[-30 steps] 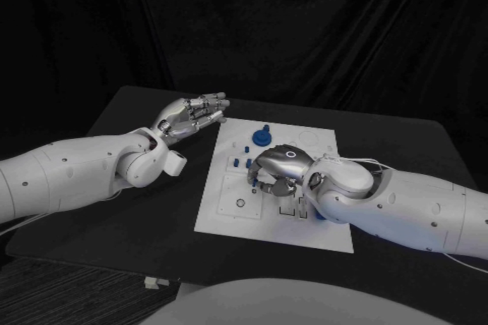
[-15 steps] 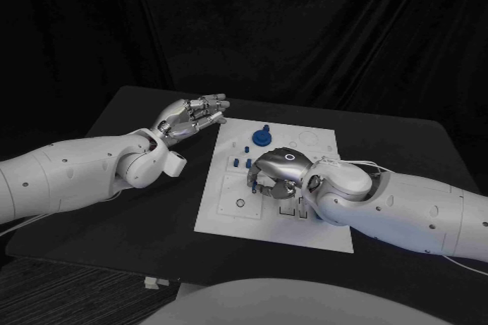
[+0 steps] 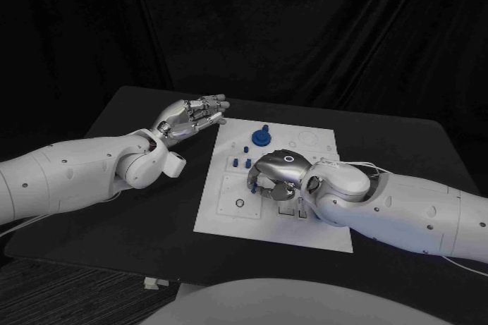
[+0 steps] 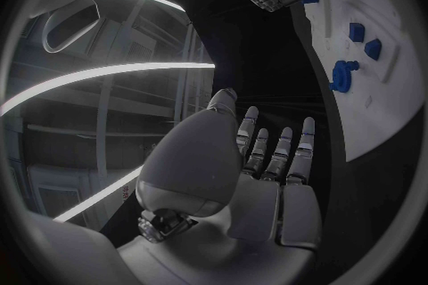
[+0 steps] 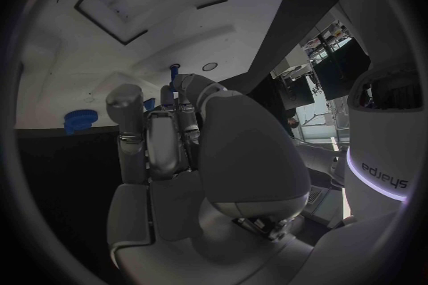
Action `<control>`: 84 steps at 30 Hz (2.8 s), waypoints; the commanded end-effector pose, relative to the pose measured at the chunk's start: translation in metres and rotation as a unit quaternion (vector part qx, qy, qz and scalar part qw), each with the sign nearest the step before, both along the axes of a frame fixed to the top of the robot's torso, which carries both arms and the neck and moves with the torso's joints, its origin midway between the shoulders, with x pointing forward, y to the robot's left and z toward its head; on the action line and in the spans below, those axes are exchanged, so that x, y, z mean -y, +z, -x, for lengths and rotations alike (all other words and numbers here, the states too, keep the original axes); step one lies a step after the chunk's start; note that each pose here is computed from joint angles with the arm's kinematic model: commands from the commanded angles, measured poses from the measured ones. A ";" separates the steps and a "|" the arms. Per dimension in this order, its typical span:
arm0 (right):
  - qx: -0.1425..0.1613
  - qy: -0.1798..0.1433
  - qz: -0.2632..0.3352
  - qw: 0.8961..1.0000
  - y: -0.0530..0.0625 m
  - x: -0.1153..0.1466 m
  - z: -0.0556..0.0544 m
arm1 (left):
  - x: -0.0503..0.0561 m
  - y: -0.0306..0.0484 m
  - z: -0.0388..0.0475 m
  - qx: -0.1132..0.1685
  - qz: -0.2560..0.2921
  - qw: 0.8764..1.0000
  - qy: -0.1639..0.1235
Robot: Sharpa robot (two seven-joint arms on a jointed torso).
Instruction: Assemble the parts on the task board
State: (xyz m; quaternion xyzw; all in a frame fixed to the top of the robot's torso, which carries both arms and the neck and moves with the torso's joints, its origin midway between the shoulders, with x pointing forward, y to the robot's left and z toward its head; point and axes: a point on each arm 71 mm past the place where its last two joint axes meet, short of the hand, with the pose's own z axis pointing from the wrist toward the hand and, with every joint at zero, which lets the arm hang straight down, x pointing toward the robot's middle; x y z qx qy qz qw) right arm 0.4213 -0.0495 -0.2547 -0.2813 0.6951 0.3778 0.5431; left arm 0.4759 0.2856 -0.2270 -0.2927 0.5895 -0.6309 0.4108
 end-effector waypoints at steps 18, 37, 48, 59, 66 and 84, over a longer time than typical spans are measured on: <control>-0.011 -0.008 0.018 1.000 -0.009 0.000 0.000 | 0.002 0.0120 0.0044 0.078 0.058 0.995 -0.021; -0.023 -0.011 0.035 0.999 -0.014 0.003 0.001 | 0.001 0.0106 0.0042 0.076 0.057 0.995 -0.021; 0.002 -0.032 0.002 0.999 -0.003 0.022 -0.001 | -0.001 0.0108 0.0047 0.079 0.057 0.995 -0.018; 0.024 -0.096 -0.089 0.991 0.047 0.067 -0.024 | -0.005 0.0121 0.0057 0.088 0.055 0.995 -0.010; 0.037 -0.142 -0.105 0.984 0.071 0.094 -0.039 | -0.007 0.0123 0.0056 0.091 0.054 0.994 -0.005; 0.070 -0.185 0.018 0.980 0.066 0.127 -0.054 | -0.007 0.0125 0.0062 0.093 0.050 0.994 0.001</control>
